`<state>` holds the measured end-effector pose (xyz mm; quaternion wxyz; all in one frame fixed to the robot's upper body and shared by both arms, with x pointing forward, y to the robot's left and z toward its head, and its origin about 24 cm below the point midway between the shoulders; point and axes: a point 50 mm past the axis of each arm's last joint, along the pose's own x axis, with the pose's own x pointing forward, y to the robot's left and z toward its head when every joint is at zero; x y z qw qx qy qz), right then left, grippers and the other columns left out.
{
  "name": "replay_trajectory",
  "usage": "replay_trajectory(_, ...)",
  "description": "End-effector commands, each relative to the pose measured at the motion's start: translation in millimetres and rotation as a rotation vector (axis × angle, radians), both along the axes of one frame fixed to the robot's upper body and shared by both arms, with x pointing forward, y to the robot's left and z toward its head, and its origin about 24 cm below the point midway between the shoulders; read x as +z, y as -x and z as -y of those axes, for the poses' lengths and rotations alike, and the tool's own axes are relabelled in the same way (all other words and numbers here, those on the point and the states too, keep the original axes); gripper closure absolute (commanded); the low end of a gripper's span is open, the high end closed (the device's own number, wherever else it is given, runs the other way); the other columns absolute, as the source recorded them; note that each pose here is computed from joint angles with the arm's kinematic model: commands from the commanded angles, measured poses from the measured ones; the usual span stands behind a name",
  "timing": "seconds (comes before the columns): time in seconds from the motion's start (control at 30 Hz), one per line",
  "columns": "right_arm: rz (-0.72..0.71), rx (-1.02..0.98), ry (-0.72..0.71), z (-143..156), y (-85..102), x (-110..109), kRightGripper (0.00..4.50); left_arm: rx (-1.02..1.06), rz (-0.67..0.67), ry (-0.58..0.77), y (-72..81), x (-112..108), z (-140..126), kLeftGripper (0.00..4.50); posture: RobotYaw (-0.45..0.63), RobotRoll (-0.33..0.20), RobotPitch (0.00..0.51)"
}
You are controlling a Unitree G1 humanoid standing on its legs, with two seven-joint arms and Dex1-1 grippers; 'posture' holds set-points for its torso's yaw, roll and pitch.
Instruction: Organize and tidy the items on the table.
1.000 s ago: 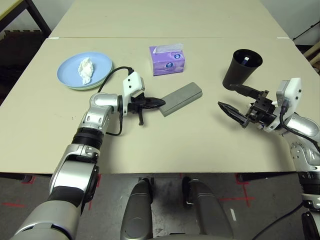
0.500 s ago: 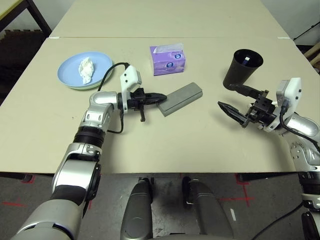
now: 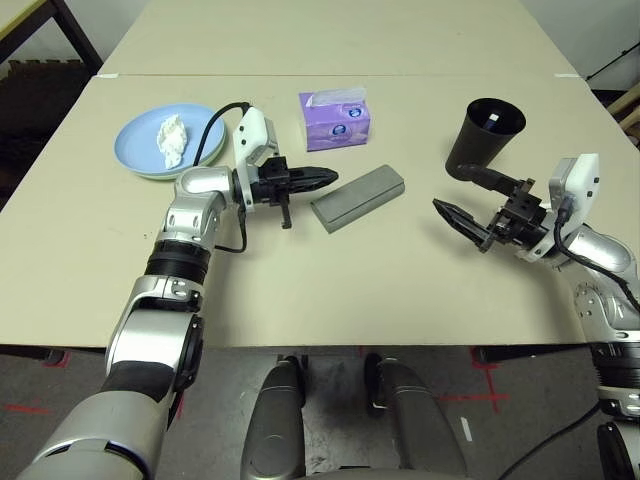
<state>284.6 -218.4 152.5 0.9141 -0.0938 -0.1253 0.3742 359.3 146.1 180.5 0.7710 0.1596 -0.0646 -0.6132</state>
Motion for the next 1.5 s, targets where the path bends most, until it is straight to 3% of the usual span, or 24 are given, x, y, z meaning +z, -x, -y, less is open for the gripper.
replay_trajectory(0.03,-0.010,-0.023,-0.022,1.4,5.9,-2.0,0.00,-0.066,-0.002,-0.051,3.9,-7.4,5.2,3.83,0.04,0.000,0.189)
replay_trajectory(0.37,-0.044,-0.021,0.024,8.3,3.4,2.1,0.00,-0.197,-0.001,-0.042,13.7,-5.5,8.5,0.06,0.03,0.000,0.199)
replay_trajectory(0.6,-0.074,-0.015,0.082,18.0,1.4,7.2,0.00,-0.262,0.005,-0.031,17.4,-6.8,14.3,0.03,0.02,0.000,0.200)
replay_trajectory(0.87,-0.144,-0.038,0.248,46.0,1.7,20.9,0.00,-0.263,0.005,-0.034,17.2,-9.5,18.7,0.03,0.01,0.000,0.200)
replay_trajectory(1.23,-0.354,0.044,0.776,59.7,-1.3,45.8,0.00,-0.246,0.003,-0.022,19.3,-13.0,16.1,0.03,0.01,0.000,0.209)
replay_trajectory(1.5,-0.344,0.185,1.123,53.4,-15.4,47.5,0.00,-0.236,0.000,-0.015,20.3,-13.6,16.5,0.03,0.03,0.000,0.224)
